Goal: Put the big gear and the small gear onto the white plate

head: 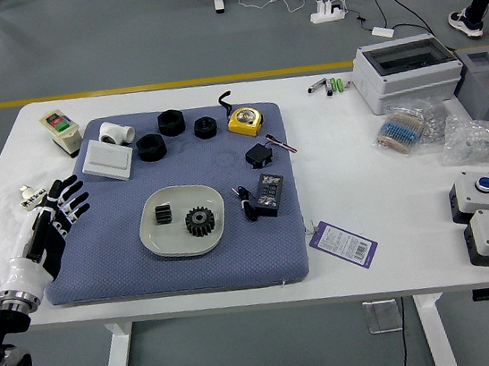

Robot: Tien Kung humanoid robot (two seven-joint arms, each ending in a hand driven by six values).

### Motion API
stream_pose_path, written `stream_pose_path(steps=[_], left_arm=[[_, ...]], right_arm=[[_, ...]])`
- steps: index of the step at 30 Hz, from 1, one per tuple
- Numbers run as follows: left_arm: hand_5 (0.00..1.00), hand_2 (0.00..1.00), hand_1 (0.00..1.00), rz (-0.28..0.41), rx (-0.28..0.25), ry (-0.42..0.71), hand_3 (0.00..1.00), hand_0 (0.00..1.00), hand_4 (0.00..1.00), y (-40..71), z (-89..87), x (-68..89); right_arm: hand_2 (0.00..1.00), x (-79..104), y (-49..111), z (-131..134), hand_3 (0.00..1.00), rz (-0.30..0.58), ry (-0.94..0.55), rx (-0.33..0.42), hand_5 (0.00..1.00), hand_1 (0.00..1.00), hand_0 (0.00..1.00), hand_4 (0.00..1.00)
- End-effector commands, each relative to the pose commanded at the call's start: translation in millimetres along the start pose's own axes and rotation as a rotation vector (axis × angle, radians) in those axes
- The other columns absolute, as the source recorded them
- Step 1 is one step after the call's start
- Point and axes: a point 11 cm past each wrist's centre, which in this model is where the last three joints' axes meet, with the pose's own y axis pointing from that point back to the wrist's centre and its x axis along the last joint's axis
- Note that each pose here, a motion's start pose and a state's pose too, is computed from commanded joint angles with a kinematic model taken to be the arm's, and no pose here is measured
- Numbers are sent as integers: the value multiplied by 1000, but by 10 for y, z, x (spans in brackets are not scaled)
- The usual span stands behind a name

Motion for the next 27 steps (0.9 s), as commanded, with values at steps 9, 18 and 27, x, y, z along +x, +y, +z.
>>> stream_pose_path(steps=[9,18,27], left_arm=[[837,910,882,6,8,-2,860,871,915,19,-25,15],[826,915,881,10,19,-11,862,872,912,31,-45,28],[822,914,880,13,28,-13,864,872,908,48,-75,27]], right_arm=[[739,10,-2,22,568,2,2,-4,675,675,660,790],[739,22,-5,50,568,5,6,-8,675,676,660,790],[739,43,-8,75,568,10,13,-11,676,676,660,790]])
